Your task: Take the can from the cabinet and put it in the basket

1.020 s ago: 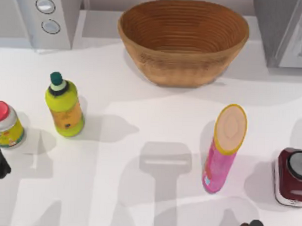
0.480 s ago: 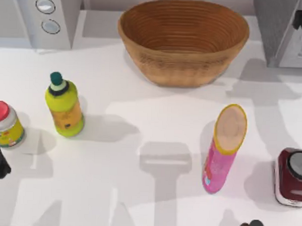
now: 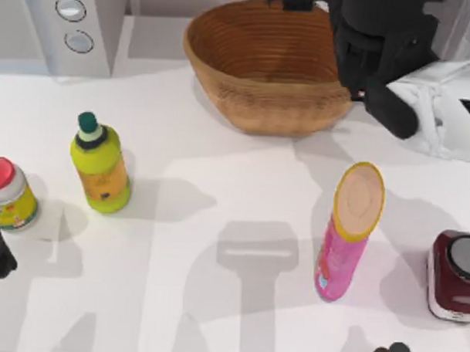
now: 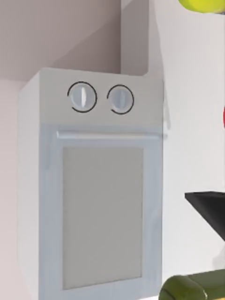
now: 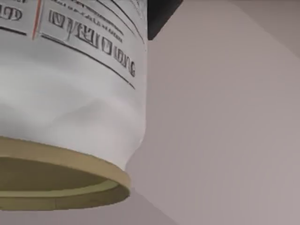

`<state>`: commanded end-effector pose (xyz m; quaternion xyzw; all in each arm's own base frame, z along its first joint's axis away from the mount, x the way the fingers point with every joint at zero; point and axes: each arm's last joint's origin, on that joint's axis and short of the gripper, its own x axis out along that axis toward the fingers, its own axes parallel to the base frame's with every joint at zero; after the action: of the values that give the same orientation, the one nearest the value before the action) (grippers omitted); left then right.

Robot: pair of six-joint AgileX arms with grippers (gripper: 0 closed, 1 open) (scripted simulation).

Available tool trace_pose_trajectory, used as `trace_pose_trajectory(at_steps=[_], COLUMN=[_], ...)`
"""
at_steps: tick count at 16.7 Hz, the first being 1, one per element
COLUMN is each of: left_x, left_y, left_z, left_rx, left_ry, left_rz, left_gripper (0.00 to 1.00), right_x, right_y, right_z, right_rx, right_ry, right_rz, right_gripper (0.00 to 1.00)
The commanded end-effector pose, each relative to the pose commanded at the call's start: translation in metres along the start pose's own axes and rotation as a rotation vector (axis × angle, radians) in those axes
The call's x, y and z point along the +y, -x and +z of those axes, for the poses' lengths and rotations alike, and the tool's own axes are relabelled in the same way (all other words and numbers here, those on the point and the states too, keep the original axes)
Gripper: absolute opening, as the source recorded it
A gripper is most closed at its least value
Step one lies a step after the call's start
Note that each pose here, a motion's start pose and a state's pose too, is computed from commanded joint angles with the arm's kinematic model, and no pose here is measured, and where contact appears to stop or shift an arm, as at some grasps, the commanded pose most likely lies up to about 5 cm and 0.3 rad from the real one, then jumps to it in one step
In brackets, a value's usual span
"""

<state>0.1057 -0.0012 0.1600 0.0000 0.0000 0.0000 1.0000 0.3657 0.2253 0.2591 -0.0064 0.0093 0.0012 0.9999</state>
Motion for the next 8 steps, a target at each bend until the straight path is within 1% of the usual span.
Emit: trace_pose_trajectory(at_steps=[2, 4, 8], left_x=[0.000, 0.000, 0.000], left_y=[0.000, 0.000, 0.000], left_z=[0.000, 0.000, 0.000], left_rx=[0.000, 0.000, 0.000], left_ry=[0.000, 0.000, 0.000], left_rz=[0.000, 0.000, 0.000], left_gripper=[1.00, 1.00, 1.00], right_x=[0.025, 0.041, 0.047], right_y=[-0.011, -0.016, -0.018], right_z=[-0.015, -0.024, -0.026], right_rx=[-0.004, -0.011, -0.016], right_ry=[-0.003, -0.009, -0.013], right_rz=[-0.001, -0.001, 0.000], right_gripper=[0.00, 0.00, 0.00])
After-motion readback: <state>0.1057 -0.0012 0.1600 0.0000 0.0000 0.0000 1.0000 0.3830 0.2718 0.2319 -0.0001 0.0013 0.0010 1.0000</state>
